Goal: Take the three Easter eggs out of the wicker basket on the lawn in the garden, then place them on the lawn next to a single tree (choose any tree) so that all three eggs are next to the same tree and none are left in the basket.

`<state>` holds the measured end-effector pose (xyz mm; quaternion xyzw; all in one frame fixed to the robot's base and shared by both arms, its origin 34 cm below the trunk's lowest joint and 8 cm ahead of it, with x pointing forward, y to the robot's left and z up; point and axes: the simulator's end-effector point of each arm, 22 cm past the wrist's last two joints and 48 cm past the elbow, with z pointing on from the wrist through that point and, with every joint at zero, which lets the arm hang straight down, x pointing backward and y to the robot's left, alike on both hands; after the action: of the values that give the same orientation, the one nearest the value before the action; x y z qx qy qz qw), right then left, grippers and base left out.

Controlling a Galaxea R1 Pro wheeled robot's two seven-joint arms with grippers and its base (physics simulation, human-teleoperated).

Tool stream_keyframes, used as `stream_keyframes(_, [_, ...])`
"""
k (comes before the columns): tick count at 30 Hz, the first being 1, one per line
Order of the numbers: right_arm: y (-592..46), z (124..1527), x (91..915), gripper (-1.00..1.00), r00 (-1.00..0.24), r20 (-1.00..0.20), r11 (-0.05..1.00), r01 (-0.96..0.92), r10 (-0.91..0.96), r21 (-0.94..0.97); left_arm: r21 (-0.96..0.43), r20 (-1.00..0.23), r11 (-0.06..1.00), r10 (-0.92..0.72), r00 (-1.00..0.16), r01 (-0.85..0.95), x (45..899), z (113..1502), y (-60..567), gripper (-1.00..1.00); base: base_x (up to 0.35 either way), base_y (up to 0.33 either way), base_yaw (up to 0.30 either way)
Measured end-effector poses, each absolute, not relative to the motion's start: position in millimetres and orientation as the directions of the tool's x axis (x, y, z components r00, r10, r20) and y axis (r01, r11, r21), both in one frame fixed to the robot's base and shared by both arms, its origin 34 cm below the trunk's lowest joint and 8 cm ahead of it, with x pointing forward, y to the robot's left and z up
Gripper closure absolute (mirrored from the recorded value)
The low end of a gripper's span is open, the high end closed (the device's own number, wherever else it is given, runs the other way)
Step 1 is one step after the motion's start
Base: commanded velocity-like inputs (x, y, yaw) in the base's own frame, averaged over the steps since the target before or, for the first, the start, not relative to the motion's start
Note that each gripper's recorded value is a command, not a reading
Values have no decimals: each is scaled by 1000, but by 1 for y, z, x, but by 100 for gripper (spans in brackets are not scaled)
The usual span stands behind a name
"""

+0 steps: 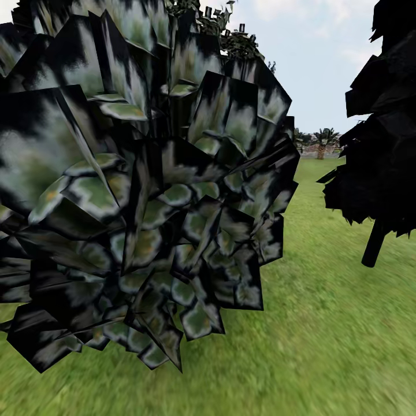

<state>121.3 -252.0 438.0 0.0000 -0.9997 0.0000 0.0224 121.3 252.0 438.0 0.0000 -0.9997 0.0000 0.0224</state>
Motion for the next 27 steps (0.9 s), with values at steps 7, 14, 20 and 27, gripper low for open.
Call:
stream_keyframes(7, [-222, 438, 138, -100, -1000, 26, 999, 0, -1, 37, -32, -5, 999, -4, -1000, -4, 139, 438, 227, -100, 0, 0, 0])
stream_keyframes(14, [-191, 440, 138, -100, -1000, 27, 997, 2, 0, 76, -34, -65, 999, -6, -998, -4, 157, 439, 226, -100, 0, 0, -111])
stream_keyframes(20, [-170, 442, 138, -100, -1000, 26, 995, 3, 1, 102, -34, -69, 999, -4, -998, -2, 158, 439, 225, -100, 0, 0, -225])
stream_keyframes(27, [-171, 442, 139, -100, -1000, 24, 995, 3, 1, 101, -34, -71, 999, -3, -997, 0, 158, 439, 225, -100, 0, 0, -245])
